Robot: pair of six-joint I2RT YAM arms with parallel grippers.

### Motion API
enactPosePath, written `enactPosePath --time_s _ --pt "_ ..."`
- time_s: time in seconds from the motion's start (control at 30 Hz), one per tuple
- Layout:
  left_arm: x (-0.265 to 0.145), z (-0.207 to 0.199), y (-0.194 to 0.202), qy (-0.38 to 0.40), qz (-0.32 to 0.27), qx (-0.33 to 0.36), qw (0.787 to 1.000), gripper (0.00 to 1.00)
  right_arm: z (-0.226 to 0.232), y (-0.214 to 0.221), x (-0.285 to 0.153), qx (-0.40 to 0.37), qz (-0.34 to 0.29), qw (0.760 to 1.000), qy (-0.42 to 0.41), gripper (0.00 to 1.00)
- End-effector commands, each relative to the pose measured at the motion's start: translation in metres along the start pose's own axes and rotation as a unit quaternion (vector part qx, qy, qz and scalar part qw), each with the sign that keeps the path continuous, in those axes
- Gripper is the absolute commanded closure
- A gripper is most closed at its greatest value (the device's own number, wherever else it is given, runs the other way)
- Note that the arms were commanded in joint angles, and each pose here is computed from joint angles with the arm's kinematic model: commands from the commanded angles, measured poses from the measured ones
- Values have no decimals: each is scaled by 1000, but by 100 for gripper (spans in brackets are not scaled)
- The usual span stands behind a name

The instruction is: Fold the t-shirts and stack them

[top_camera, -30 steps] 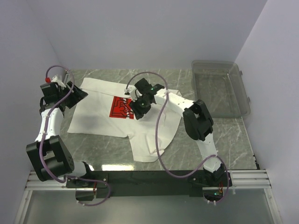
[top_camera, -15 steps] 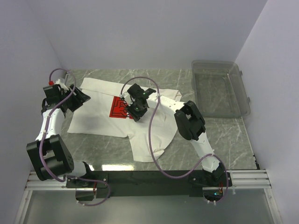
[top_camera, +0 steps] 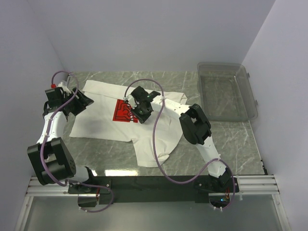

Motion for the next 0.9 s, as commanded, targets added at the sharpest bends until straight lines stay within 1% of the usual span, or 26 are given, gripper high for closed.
enactPosePath --time_s 0.0,0.07,0.2,0.23,0.37,0.47,0.5,0.57,0.6,0.63,0.73,0.87 --pt "0 -4 -3 16 3 8 1000 32 3 -5 2 -2 -5 1000 0 72" --pt "0 -5 -3 16 3 9 1000 32 4 -6 0 -2 -8 1000 -3 78" --pt "0 -4 -2 14 3 9 1000 31 5 -11 -8 0 -23 1000 -9 86" --pt "0 -4 -2 15 3 9 1000 31 7 -13 -9 1 -25 1000 -12 90" --pt "0 -4 -1 15 4 10 1000 31 8 -16 -14 2 -31 999 -21 95" --pt "-1 -4 -1 16 3 10 1000 31 12 -18 -19 2 -40 998 -39 95" --pt "-1 -4 0 17 4 11 1000 31 14 -20 -24 -1 -47 998 -47 93" --pt "-1 -4 0 17 5 10 1000 31 16 -20 -27 -2 -51 997 -56 80" --pt "-1 -4 0 18 4 10 1000 31 17 -22 -26 -2 -52 997 -56 73" --pt "-1 -4 1 18 5 10 1000 31 17 -23 -25 -1 -51 997 -55 63" --pt "-1 -4 1 18 6 10 1000 31 15 -23 -15 5 -41 998 -41 60" --pt "-3 -4 1 18 5 12 1000 31 13 -20 -6 13 -32 999 -27 60"
Point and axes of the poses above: each gripper's point midway between its finger pads, its own x axis out along the fingers, its own z axis along the line the jaws close on, y = z × x, the point moved 9 cm from there along -x, back along the fingers, and after that the axes turned 1 degree about -x, right-handed, at the moved point
